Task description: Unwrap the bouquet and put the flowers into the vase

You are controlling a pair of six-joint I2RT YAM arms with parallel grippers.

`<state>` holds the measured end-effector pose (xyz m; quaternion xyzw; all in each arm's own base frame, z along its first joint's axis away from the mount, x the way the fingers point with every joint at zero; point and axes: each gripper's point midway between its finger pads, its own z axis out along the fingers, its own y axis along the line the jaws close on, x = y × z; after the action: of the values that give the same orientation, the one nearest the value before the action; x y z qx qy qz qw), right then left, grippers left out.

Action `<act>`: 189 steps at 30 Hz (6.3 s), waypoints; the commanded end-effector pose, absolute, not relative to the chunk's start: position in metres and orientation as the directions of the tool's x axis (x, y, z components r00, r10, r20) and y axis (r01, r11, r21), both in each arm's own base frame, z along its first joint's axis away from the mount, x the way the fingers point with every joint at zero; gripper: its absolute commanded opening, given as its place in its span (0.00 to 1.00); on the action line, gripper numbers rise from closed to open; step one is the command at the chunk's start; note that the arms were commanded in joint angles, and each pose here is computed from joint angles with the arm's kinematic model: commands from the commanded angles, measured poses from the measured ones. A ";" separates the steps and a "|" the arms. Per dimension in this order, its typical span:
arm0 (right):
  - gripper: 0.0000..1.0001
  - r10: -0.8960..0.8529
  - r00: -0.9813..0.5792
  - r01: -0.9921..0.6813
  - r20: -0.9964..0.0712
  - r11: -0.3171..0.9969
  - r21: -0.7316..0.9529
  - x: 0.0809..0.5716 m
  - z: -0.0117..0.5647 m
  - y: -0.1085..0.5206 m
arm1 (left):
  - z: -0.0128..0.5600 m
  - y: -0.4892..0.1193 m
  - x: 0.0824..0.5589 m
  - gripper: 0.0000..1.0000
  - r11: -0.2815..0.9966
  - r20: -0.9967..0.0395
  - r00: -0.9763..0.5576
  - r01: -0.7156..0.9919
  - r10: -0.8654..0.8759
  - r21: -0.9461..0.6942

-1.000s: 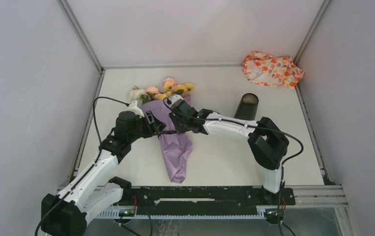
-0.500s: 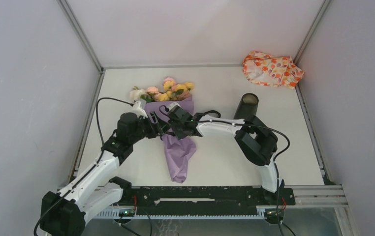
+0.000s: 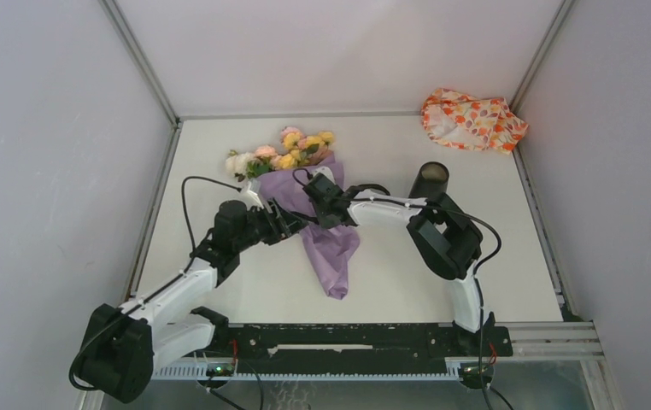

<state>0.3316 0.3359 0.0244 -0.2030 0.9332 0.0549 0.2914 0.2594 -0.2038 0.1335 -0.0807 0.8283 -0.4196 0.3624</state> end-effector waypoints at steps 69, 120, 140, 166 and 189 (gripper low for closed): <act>0.37 -0.098 -0.840 -0.281 -0.534 0.920 0.273 0.328 0.064 0.338 | 0.080 -0.181 0.294 0.44 0.899 -0.768 -0.636 0.288 -0.078 -0.330; 0.35 -0.081 -0.839 -0.279 -0.539 0.913 0.298 0.324 0.070 0.337 | 0.248 -0.143 0.316 0.00 0.949 -0.886 -0.415 0.136 -0.207 -0.285; 0.36 -0.137 -0.789 -0.398 -0.599 0.857 0.328 0.300 0.104 0.358 | 0.141 -0.147 0.325 0.00 0.972 -0.768 -0.618 0.025 -0.168 -0.232; 0.37 -0.136 -0.790 -0.449 -0.598 0.792 0.414 0.306 0.097 0.395 | 0.280 -0.139 0.318 0.08 0.941 -0.875 -0.405 0.090 -0.264 -0.325; 0.37 -0.103 -0.796 -0.372 -0.597 0.861 0.347 0.365 0.085 0.368 | 0.154 -0.172 0.314 0.55 0.935 -0.777 -0.618 0.195 -0.117 -0.296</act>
<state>0.3489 0.3705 0.0688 -0.1266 0.9266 0.2288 0.2705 0.2965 -0.1708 0.1529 0.0156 0.8902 -0.1923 0.4128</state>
